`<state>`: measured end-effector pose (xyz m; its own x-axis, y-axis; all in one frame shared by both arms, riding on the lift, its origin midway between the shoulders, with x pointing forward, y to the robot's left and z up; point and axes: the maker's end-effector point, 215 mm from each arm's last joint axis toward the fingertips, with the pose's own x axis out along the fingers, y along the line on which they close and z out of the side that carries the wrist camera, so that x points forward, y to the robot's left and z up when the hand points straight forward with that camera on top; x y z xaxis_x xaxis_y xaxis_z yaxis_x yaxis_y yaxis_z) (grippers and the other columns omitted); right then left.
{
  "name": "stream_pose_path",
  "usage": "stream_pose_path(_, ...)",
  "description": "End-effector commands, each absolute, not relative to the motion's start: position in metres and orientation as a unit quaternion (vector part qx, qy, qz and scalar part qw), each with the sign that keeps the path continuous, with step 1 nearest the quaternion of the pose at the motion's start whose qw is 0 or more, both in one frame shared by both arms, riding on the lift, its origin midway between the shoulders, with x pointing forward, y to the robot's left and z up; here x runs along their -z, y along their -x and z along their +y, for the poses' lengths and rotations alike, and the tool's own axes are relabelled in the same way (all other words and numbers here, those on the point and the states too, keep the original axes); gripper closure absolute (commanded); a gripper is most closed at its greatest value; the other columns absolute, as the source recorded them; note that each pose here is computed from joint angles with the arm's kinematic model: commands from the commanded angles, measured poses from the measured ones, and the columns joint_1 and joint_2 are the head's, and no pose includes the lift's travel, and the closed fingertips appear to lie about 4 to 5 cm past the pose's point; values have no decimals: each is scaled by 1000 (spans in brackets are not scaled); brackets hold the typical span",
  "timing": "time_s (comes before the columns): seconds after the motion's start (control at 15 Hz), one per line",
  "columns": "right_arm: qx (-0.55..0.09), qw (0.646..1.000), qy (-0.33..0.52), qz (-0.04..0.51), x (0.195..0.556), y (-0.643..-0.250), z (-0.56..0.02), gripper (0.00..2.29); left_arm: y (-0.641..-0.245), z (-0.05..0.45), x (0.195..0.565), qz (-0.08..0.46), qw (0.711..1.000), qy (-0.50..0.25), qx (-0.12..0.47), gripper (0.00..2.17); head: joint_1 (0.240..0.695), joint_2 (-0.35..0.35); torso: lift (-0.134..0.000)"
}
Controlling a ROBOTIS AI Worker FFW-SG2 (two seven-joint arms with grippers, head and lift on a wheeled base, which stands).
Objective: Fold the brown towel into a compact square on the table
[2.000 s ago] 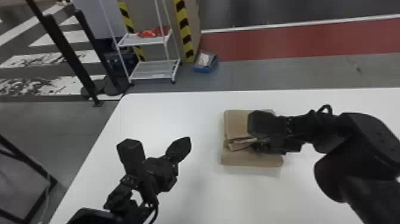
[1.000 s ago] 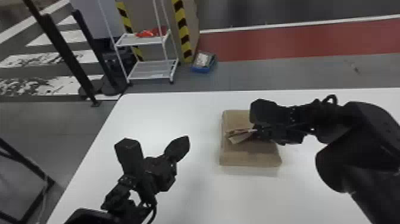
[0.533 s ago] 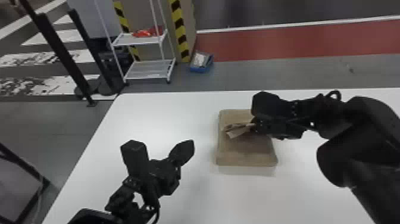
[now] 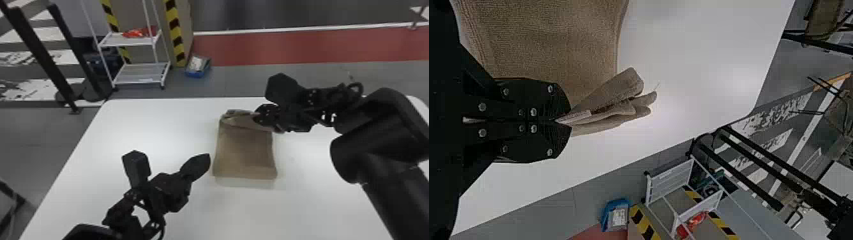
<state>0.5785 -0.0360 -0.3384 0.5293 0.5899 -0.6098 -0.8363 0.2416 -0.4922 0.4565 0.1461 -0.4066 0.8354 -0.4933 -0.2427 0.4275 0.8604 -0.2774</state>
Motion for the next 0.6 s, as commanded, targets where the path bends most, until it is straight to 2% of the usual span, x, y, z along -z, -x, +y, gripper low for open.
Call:
stream_pose_path(0.0, -463, 777, 402, 143, 334, -578, -30, 1511, -457, 133, 413, 161, 948, 111, 252, 2064, 695, 118, -123)
stream_pose_path(0.53, -473, 774, 401, 130, 329, -575, -22, 1507, -442, 100, 434, 192, 934, 113, 278, 2061, 695, 95, -123)
